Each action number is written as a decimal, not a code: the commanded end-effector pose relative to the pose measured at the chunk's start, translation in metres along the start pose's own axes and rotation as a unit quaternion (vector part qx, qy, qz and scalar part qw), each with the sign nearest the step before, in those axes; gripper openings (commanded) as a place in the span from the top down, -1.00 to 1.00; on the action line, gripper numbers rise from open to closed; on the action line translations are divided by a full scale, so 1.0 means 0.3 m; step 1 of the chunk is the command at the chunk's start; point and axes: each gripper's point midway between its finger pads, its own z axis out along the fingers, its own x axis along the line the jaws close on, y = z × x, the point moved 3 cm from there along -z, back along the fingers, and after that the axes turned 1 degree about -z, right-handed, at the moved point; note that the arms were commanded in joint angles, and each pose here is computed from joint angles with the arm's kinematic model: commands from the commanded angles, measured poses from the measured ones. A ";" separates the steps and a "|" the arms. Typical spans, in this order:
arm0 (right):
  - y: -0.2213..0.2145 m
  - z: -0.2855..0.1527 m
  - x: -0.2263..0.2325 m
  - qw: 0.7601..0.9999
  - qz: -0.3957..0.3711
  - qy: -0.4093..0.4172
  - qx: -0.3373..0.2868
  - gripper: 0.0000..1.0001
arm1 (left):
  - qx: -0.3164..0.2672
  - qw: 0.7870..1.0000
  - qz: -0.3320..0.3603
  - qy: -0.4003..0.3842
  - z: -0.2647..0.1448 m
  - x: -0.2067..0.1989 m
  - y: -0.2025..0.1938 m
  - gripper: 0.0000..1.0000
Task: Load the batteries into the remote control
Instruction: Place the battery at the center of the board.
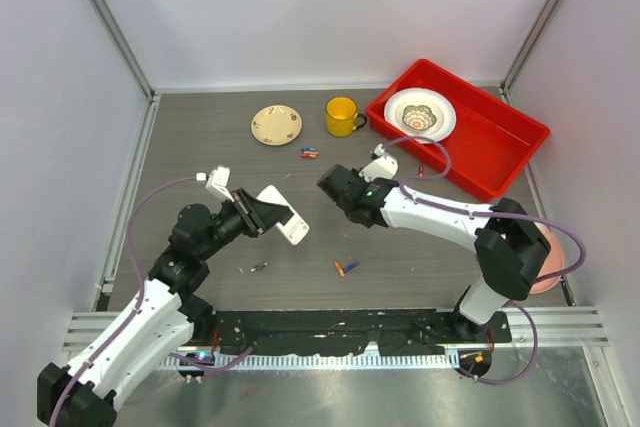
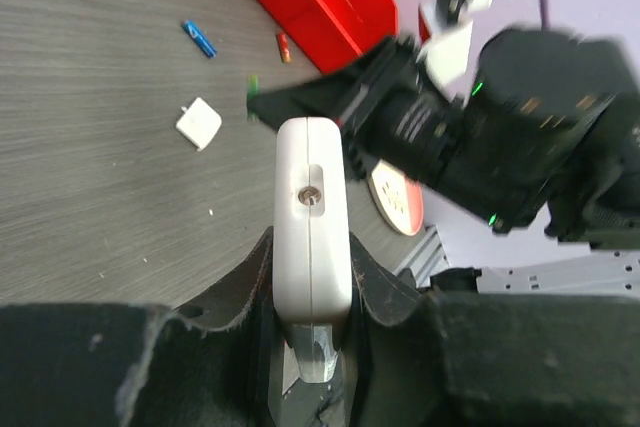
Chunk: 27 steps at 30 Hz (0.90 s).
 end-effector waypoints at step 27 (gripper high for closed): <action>-0.253 -0.001 -0.158 0.965 0.157 -0.209 0.019 0.08 | -0.091 0.994 -0.005 0.060 -0.066 0.032 0.077 1.00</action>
